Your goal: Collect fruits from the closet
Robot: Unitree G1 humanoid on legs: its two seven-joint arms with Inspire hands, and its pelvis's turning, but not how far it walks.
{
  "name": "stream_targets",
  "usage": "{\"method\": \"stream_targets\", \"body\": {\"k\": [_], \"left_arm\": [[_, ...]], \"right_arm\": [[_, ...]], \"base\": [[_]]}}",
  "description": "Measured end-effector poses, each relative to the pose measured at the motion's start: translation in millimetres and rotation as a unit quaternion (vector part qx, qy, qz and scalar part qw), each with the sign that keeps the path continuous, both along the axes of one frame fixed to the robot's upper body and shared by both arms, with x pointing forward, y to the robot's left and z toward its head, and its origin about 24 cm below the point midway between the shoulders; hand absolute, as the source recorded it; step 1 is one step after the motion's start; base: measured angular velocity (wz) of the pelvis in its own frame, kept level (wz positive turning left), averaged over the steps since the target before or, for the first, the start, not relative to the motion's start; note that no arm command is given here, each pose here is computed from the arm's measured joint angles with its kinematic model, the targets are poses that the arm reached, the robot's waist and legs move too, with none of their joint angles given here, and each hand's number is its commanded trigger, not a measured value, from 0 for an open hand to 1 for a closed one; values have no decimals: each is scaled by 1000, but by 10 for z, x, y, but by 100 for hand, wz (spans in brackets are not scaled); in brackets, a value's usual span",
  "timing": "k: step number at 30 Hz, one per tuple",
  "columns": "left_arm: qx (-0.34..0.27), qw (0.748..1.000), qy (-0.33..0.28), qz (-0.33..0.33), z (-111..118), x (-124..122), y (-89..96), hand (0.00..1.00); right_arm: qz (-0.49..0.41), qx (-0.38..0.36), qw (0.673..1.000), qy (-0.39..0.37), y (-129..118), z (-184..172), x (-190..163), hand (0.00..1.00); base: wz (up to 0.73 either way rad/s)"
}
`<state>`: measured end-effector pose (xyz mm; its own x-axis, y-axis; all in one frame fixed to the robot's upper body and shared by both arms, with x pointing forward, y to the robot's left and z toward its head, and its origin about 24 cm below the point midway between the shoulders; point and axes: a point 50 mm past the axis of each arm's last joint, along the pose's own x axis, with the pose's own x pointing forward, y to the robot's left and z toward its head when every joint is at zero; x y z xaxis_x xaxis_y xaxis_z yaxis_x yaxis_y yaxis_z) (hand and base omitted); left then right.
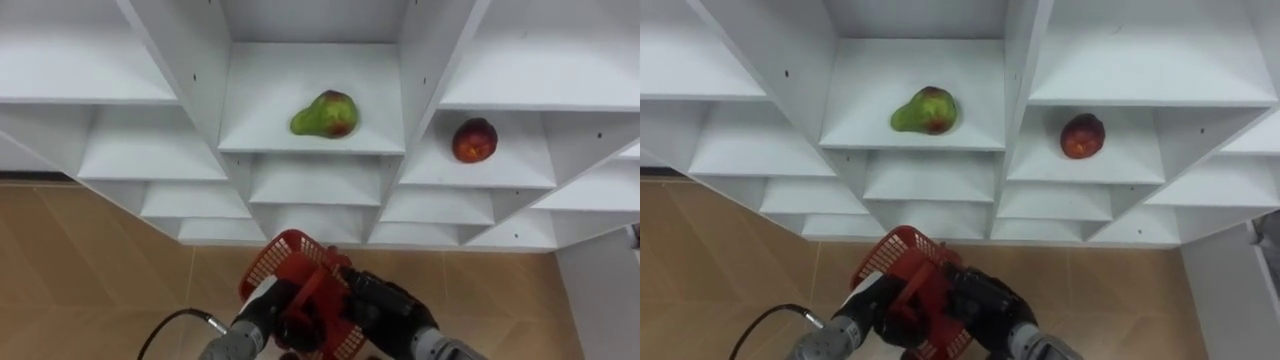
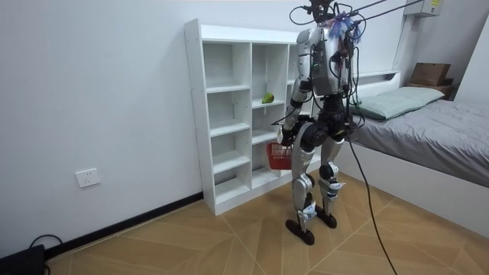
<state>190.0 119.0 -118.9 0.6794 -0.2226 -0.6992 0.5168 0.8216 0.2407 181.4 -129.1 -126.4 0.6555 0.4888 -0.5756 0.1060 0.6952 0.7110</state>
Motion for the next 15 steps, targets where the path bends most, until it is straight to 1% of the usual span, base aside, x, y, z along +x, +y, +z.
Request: {"method": "stream_targets", "body": {"k": [6, 15], "left_arm": [[4, 1000, 1, -5, -9, -11, -7, 100], [-1, 1000, -14, 5, 39, 86, -59, 100]], "right_arm": [[0, -14, 999, 34, -25, -94, -107, 100], [3, -14, 999, 33, -20, -94, -109, 100]], "base": [[0], [0]]}}
